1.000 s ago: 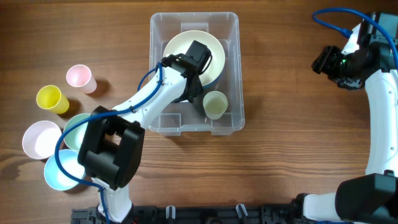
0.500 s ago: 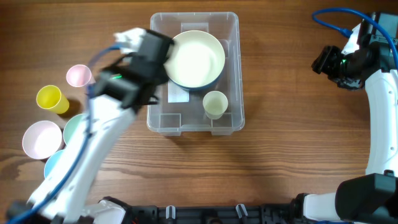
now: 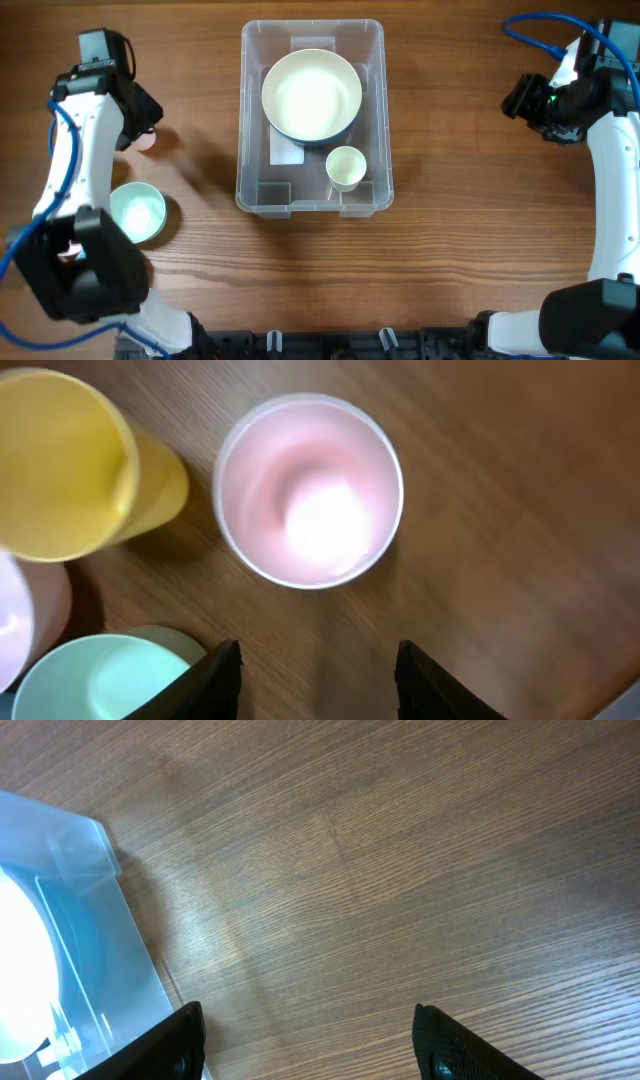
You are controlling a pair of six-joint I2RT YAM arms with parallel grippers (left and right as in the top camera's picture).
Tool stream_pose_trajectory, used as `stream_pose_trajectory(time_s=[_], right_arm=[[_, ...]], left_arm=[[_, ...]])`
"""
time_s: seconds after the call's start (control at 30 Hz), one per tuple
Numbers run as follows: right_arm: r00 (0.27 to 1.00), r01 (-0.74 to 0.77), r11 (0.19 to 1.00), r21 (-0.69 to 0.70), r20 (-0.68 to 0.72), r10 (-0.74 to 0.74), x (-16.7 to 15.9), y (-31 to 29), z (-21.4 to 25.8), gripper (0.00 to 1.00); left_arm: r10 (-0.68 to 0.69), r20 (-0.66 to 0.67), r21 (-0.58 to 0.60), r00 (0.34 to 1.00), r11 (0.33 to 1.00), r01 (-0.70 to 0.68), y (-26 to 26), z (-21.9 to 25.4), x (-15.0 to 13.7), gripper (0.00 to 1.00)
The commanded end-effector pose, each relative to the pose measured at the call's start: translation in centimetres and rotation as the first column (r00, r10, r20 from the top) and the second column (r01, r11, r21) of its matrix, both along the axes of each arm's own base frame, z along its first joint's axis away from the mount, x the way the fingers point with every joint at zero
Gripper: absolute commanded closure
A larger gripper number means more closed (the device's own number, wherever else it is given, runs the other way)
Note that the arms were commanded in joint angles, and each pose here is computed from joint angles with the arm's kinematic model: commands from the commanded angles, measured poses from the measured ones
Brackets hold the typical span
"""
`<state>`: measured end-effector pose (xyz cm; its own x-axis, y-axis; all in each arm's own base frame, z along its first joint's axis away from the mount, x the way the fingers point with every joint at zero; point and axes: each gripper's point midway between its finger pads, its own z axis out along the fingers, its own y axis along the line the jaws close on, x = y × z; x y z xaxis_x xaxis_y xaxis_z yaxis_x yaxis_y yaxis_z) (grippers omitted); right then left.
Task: Pack container
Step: 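Grasp the pink cup with the left gripper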
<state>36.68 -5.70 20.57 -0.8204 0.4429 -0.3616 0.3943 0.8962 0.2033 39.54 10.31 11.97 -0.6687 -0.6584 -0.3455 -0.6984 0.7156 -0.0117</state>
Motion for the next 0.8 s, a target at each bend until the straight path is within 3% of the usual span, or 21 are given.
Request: stream_pose_trajectory(time_s=[0.0,0.17,0.37,0.57,0.63,0.7,0.77], right_arm=[[1.0,-0.008,1.0,-0.001,0.024,0.008,-0.2,0.3,0.8,0.33],[1.0,-0.016,1.0,-0.005,0.024,0.016,-0.2,0.3,0.8,0.33],[0.999,-0.033,0.999,-0.013,0.024,0.034,-0.2,0.3,0.8,0.33],[0.999,-0.034,0.999,-0.013,0.021,0.034,-0.3,0.3,0.7,0.32],[0.999,-0.034,0.999,-0.013,0.021,0.034,-0.3,0.3,0.7,0.32],[0.999,-0.034,0.999,-0.013,0.021,0.034,-0.3,0.3,0.7,0.32],[0.999,-0.034,0.999,-0.013,0.02,0.034,-0.3,0.3,0.7,0.32]], left_arm=[[-0.095,0.028,-0.004,0.995,0.995,0.095,-0.1,1.0,2.6,0.5],[-0.105,0.069,0.002,0.992,0.994,0.105,0.5,2.3,5.0,0.49],[-0.104,-0.05,-0.037,0.993,0.994,0.103,0.4,-2.1,4.7,0.43],[-0.089,-0.16,-0.07,0.983,0.994,0.078,0.9,-6.5,3.9,0.44],[-0.087,-0.198,-0.085,0.976,0.994,0.072,1.0,-7.8,3.4,0.54],[-0.087,-0.193,-0.084,0.977,0.994,0.072,1.0,-7.9,3.5,0.8],[-0.086,-0.179,-0.08,0.98,0.994,0.073,1.0,-7.5,3.8,0.95]])
